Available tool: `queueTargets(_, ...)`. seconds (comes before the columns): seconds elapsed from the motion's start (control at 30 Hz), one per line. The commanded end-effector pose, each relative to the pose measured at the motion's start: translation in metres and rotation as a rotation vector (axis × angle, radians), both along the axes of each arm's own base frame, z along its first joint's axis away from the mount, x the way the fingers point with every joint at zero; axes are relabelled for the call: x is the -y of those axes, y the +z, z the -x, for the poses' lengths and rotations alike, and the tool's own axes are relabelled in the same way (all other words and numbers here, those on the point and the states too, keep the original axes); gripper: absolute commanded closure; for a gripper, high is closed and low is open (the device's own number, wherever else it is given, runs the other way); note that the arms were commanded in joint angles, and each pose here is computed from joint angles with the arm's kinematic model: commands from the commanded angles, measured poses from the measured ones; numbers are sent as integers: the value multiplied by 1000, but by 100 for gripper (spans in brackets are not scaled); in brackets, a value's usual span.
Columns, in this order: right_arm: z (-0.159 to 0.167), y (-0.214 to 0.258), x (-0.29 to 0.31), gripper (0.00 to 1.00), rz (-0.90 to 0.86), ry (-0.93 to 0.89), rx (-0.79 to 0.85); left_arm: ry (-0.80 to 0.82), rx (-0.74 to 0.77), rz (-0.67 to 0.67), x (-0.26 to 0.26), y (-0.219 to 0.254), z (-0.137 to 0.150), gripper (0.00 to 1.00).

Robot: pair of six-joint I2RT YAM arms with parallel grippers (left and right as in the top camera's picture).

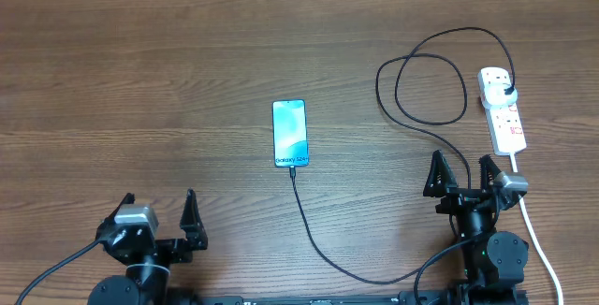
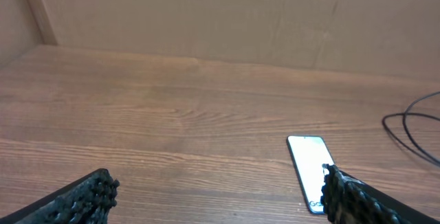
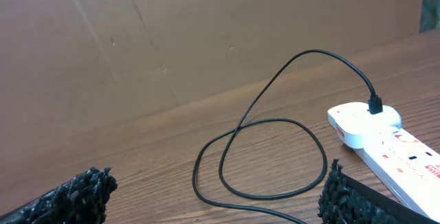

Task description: Plug charger to phone and switch on socket

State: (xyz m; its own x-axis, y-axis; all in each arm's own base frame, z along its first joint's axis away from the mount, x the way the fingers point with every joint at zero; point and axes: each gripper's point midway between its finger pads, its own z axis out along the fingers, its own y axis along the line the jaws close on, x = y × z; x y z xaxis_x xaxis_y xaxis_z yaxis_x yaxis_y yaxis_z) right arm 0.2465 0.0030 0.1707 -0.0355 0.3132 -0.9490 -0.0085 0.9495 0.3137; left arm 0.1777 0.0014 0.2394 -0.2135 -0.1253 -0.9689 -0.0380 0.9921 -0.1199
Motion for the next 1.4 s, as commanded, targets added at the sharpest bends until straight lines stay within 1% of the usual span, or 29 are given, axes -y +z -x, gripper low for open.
queueTargets(0.0,0,-1,-4,0,14,19,8,2,6,-30,-2,-7,-6,0)
queueTargets(0.13,0,-1,-4,0,14,19,8,-15,9,-22,1,-23,-19,0)
queueTargets(0.3,0,-1,-4,0,14,19,8,-46,1,-10,6,-56,-39,0)
queueTargets(0.47,0,-1,-4,0,14,19,8,-82,-14,4,12,-80,-48,1)
queueTargets(0.6,0,-1,-4,0,14,19,8,-72,-40,6,9,-102,-53,0)
queueTargets(0.8,0,-1,-4,0,14,19,8,-37,-10,3,1,-97,-56,0)
queueTargets(1.1,0,-1,-4,0,14,19,8,-4,124,-17,-6,-83,-66,0)
queueTargets(1.37,0,-1,-4,0,14,19,8,22,145,-55,-14,-82,-68,0)
